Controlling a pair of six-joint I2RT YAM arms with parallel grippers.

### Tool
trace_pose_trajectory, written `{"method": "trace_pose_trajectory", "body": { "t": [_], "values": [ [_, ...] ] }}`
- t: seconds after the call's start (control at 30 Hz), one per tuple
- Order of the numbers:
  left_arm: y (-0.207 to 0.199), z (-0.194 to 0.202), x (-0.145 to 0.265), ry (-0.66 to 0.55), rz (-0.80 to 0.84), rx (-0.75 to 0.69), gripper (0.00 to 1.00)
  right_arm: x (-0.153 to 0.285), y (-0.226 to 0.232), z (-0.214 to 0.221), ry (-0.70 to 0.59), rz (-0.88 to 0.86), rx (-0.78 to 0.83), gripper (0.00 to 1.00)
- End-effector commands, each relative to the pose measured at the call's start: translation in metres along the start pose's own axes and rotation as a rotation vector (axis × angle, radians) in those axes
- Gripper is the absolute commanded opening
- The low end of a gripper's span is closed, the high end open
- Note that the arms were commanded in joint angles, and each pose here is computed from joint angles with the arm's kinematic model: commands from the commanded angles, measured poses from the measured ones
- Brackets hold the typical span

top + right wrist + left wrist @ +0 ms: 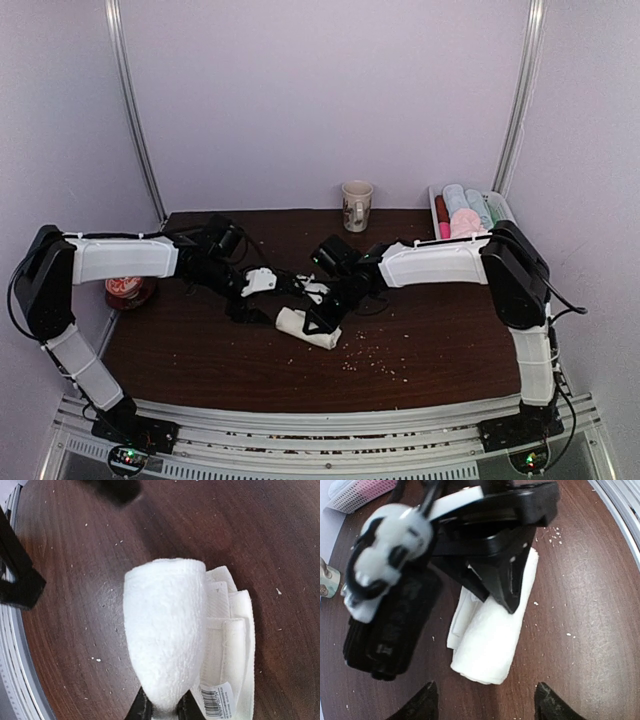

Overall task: Roll the towels
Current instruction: Roll the towel at the center of the board, then pick up the towel from the center of the board.

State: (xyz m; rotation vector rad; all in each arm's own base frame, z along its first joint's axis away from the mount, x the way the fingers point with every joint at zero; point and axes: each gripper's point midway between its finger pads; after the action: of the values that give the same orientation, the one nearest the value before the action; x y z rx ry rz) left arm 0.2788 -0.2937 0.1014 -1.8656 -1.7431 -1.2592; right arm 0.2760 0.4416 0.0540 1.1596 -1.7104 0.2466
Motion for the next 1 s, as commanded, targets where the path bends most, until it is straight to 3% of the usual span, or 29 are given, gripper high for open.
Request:
{"method": "trace_pose_trajectory", "body": {
  "t": [0.0,0.23,0.47,0.63,0.77,0.87,0.97],
  "values": [
    [0.006,-0.018,-0.006,-0.031,-0.084,-0.141,0.62,-0.014,-0.012,0.013,0.072,-0.059,-0.13,0.0],
    [-0.006,-0.035,-0.027,-0.04,-0.104,-0.231,0.56,-0.018,-0.019,0.01,0.071,-0.108,-0.168,0.01],
    [0.003,-0.022,-0.054,0.045,-0.119,-0.222,0.53,-0.017,-0.02,0.009,0.078,-0.121,-0.174,0.02],
    [0.002,-0.007,-0.065,0.099,-0.124,-0.208,0.36,-0.013,-0.024,0.009,0.073,-0.122,-0.183,0.02],
    [0.007,0.001,-0.07,0.135,-0.145,-0.198,0.34,-0.012,-0.025,0.011,0.078,-0.128,-0.186,0.03],
    [0.003,0.007,-0.078,0.155,-0.119,-0.195,0.32,-0.01,-0.024,0.009,0.072,-0.137,-0.187,0.1],
    [-0.008,0.012,-0.087,0.185,-0.088,-0.216,0.3,-0.001,-0.023,0.002,0.046,-0.134,-0.181,0.3]
  ]
}}
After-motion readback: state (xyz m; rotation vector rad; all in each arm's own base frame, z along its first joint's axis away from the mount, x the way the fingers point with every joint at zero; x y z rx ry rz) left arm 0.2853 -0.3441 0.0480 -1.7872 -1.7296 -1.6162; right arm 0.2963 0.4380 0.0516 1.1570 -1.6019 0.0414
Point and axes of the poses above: each gripper's point midway between its finger pads, its own x axis back along the fingers, its own y axis along the line the jaws close on, z = x × y, and after that the axes turned 9 degrees about -x, right-handed
